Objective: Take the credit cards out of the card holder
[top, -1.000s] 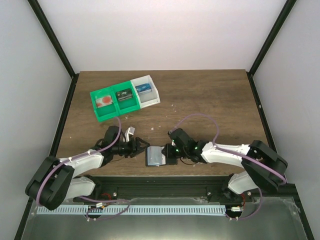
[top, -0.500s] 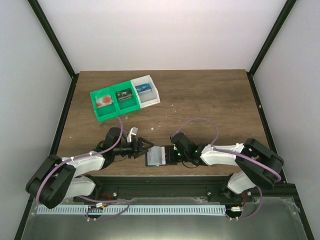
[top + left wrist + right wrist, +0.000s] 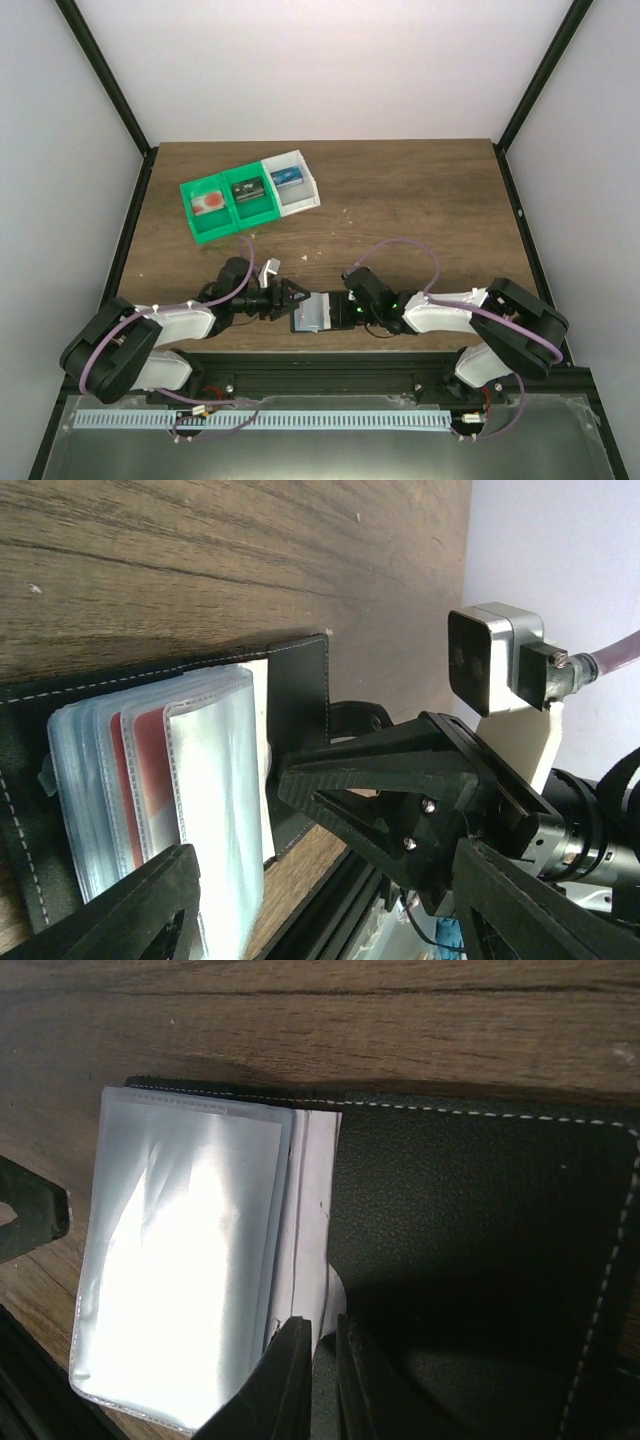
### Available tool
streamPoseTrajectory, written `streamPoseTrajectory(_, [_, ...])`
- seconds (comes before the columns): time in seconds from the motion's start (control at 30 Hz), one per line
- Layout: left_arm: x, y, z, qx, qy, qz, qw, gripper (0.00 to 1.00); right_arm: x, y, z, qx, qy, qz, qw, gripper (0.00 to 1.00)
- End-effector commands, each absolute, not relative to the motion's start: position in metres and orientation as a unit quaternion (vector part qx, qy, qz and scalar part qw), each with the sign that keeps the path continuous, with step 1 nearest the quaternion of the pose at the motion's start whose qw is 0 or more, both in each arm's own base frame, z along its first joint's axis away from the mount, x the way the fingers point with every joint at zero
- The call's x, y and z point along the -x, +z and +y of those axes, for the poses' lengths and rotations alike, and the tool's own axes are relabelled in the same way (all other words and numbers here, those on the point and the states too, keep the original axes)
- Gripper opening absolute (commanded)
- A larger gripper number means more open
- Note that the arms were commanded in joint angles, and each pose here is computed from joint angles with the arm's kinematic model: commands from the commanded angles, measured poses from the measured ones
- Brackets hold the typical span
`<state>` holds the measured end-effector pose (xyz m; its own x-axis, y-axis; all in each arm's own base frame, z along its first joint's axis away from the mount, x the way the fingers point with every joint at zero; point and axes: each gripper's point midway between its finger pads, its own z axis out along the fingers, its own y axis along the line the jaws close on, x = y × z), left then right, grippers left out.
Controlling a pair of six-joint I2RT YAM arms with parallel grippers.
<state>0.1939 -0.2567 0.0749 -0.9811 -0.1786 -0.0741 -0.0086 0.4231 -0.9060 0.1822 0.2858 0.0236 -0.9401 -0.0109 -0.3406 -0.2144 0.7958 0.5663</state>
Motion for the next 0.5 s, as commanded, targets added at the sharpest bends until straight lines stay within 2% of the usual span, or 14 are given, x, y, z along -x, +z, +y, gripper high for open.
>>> streamPoseTrajectory(0.0, [-0.1993,0.0764,-0.2595,0.041,-0.530,0.841,0.098,0.71,-0.1737,0.0047,0.2722,0.054,0.285,0.946,0.145,0.10])
streamPoseTrajectory(0.47, [-0.1981,0.0713,-0.2649,0.040,-0.527,0.844,0.086,0.71,-0.1729,0.0035,0.2732,0.053,0.289,0.945,0.143,0.11])
